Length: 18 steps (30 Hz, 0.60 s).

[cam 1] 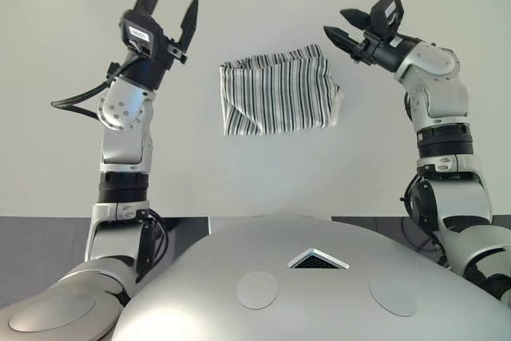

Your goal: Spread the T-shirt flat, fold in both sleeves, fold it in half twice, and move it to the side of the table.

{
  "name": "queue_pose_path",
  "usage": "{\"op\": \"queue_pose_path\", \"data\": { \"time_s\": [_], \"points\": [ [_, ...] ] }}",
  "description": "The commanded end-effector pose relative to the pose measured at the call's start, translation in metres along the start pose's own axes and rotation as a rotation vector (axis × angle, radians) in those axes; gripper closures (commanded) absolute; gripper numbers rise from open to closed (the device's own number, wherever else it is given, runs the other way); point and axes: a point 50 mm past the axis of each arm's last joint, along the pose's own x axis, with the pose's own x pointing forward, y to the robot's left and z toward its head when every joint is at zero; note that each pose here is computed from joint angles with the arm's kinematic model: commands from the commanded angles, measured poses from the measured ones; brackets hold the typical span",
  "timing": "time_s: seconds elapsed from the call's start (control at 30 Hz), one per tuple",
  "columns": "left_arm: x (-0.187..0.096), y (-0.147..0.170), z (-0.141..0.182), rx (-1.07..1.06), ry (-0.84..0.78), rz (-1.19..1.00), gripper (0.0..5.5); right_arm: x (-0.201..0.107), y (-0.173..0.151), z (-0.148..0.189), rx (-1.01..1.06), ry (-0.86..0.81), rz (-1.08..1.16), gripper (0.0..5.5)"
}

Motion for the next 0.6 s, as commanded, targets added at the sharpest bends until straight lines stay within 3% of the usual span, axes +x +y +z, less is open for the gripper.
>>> {"op": "queue_pose_path", "data": {
  "time_s": [0.03,0.23,0.47,0.6],
  "points": [
    [0.002,-0.001,0.003,0.042,-0.006,0.009,2.76,0.0,0.044,0.011,-0.026,-0.086,0.288,3.02],
    [0.003,-0.007,0.004,0.076,-0.024,-0.002,2.76,0.003,0.07,-0.016,-0.089,0.079,0.571,3.02],
    [0.0,-0.013,0.008,0.086,-0.047,-0.009,2.76,0.033,0.041,-0.055,-0.176,0.297,0.374,3.02],
    [-0.005,-0.013,0.008,0.086,-0.042,0.014,2.76,0.02,0.017,-0.092,-0.253,0.509,0.211,3.02]
  ]
}}
